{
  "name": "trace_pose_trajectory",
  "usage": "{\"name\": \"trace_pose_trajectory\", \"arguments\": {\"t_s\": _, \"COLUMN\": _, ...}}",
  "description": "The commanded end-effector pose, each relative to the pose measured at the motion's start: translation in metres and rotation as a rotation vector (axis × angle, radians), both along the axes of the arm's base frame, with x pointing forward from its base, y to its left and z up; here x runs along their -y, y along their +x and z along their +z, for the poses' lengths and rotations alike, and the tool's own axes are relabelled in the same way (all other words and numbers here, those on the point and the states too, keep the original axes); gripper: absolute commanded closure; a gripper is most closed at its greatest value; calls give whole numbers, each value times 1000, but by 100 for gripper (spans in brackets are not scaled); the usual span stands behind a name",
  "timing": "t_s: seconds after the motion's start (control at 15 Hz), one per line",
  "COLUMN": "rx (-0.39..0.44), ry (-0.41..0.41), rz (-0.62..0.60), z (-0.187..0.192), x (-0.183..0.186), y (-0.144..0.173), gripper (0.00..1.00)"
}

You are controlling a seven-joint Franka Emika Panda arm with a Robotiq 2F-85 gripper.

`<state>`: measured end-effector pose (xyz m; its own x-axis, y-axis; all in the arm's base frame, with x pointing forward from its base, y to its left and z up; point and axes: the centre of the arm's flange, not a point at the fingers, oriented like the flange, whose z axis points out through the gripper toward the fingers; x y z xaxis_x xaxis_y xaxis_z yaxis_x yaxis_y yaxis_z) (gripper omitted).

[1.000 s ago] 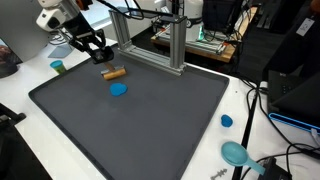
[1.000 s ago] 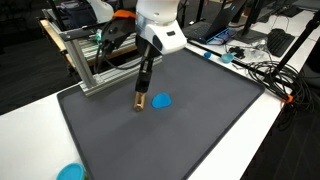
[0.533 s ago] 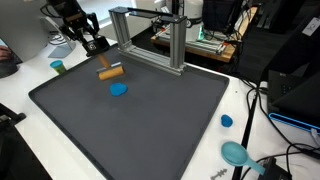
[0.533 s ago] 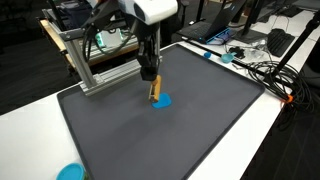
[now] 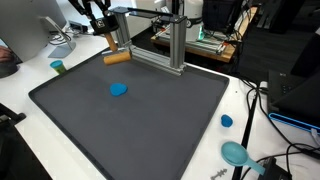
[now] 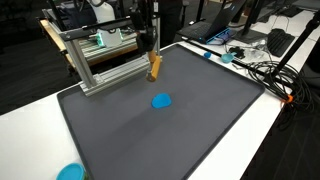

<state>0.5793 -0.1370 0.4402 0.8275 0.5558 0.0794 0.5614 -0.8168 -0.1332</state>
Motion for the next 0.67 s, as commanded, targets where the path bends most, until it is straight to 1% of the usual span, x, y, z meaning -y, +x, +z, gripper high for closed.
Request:
{"name": "trace_pose_trajectory", "arguments": {"t_s": 0.0, "rx": 64, "ry": -16, "rz": -27, "z": 9, "x": -24, "y": -63, "gripper": 79}}
{"name": "trace_pose_trajectory", "arguments": {"t_s": 0.13, "rx": 76, "ry": -26, "rz": -54, "z": 6, "x": -31, "y": -82, "gripper": 79}}
{"name": "trace_pose_trajectory", "arguments": {"t_s": 0.2, "rx": 87, "ry": -33, "rz": -87, "z": 6, "x": -36, "y": -90, "gripper": 79}}
{"name": "trace_pose_trajectory", "arguments": {"t_s": 0.33, "rx": 79, "ry": -30, "rz": -143, "z": 1, "x": -45, "y": -103, "gripper": 79}}
{"name": "trace_pose_trajectory", "arguments": {"t_s": 0.6, "rx": 51, "ry": -12, "rz": -309, "z": -4, "x": -91, "y": -122, "gripper": 79}}
